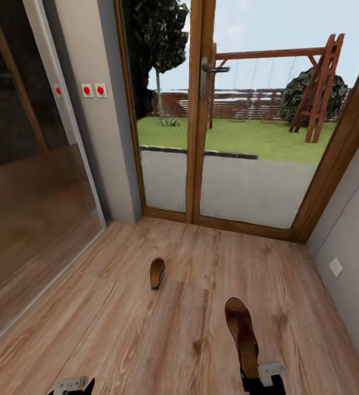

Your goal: Pick up the two gym shoes and the two sandals from the corridor floor and place them onto the hallstand (shoe rack) in the corridor, making sure they are on the rack and not on the floor. Arrange them so the two gym shoes are next to each other and the two sandals are next to each other.

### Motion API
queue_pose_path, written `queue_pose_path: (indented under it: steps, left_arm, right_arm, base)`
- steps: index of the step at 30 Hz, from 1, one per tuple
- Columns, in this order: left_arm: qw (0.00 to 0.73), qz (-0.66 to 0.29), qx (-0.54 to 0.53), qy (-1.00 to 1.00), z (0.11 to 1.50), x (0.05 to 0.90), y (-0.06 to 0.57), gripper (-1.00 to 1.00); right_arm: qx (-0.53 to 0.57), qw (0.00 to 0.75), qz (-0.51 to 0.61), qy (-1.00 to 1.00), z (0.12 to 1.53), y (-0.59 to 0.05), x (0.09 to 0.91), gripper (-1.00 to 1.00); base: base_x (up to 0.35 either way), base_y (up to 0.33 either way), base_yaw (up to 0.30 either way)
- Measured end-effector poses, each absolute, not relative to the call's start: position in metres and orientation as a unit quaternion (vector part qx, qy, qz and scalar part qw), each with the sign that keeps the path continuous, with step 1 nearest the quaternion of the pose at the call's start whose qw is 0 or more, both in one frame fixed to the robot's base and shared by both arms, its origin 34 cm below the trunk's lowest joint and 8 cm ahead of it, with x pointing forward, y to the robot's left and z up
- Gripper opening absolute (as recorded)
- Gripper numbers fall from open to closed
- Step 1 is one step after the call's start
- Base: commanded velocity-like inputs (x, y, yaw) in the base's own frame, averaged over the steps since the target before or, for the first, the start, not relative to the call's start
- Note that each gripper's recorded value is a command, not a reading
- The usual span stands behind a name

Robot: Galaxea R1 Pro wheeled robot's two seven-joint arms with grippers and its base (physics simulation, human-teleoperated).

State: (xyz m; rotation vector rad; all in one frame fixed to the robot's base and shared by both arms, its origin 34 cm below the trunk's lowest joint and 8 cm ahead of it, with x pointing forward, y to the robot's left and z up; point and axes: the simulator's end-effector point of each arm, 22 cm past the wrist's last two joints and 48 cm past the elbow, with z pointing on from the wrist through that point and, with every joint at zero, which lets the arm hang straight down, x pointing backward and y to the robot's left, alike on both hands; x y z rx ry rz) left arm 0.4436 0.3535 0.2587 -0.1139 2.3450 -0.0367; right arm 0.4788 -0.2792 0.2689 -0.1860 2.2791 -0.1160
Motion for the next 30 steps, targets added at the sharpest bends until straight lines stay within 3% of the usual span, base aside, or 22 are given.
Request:
queue_pose_path:
  steps: [15,30]
  left_arm:
    - [0.386,-0.014,-0.045,0.921,0.2587,0.4436,0.3535,1.00]
    - [0.387,-0.014,-0.045,0.921,0.2587,0.4437,0.3536,1.00]
  right_arm:
    - [-0.074,0.413,-0.046,0.906,0.2689,-0.2791,0.4787,-1.00]
    - [-0.074,0.413,-0.045,0.906,0.2689,-0.2782,0.4787,-1.00]
  base:
    - [0.276,-0.210,0.000]
    - [0.281,-0.109,0.000]
